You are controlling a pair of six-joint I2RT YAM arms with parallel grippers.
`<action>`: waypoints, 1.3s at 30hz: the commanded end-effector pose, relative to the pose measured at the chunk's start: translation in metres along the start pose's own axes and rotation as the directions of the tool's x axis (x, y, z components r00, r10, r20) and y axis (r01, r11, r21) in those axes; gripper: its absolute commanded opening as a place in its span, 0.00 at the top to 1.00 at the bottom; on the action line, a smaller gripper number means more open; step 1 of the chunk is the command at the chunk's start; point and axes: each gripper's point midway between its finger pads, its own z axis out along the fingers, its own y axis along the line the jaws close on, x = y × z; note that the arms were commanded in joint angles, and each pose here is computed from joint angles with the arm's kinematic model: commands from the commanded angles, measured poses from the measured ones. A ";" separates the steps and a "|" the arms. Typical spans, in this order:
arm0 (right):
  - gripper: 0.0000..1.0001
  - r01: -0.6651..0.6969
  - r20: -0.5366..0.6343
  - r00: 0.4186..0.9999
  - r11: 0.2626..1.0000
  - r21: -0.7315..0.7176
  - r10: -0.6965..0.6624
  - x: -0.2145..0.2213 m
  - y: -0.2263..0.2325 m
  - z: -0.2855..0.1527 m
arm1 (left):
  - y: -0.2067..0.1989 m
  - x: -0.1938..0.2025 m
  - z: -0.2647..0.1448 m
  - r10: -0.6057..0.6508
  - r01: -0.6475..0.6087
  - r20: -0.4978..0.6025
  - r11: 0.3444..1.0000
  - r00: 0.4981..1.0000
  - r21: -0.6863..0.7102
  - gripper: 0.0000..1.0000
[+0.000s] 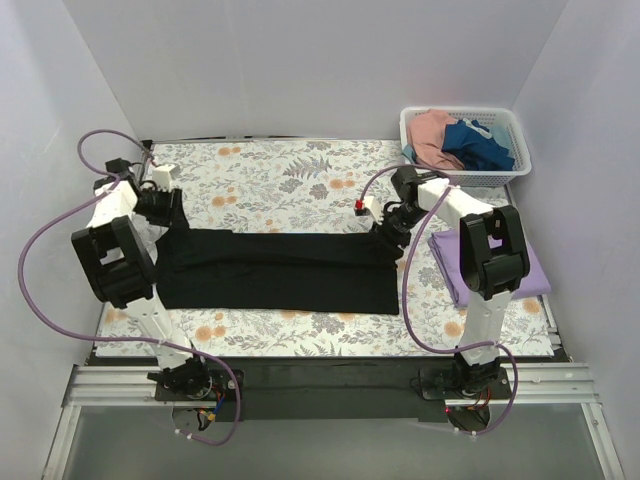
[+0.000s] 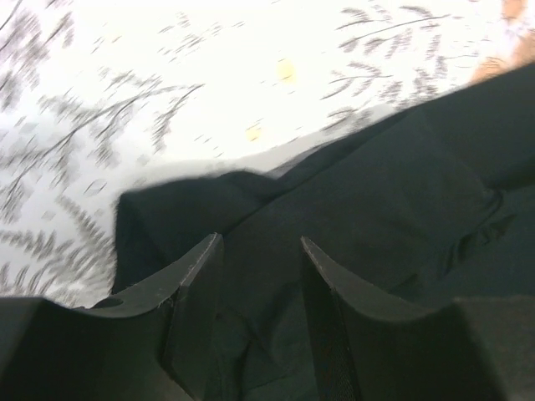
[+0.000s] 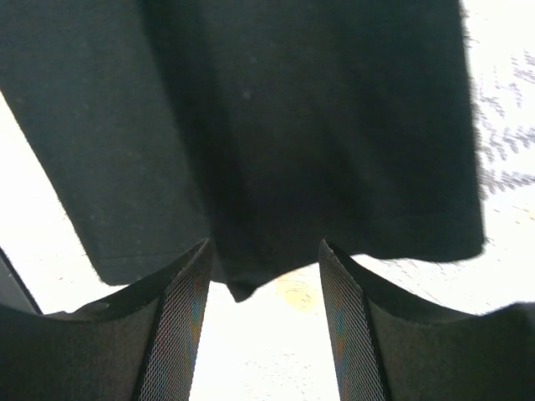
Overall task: Fold and stack the t-shirts
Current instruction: Fold the tshirt
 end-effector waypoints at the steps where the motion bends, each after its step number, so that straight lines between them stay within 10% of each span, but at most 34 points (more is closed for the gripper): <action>1: 0.40 0.054 -0.002 0.999 0.999 -0.003 -0.054 -0.004 0.012 -0.010 | -0.040 -0.033 -0.006 0.196 -0.198 0.055 0.979 0.979 0.041 0.60; 19: 0.36 0.085 -0.027 0.996 0.996 -0.001 -0.085 0.005 0.026 -0.021 | -0.012 0.028 -0.039 -0.156 0.155 -0.029 0.987 0.987 -0.042 0.60; 39: 0.33 0.128 -0.113 0.986 0.992 0.004 -0.127 0.010 0.018 0.001 | -0.023 0.076 -0.029 -0.213 0.210 -0.108 0.977 0.971 -0.040 0.61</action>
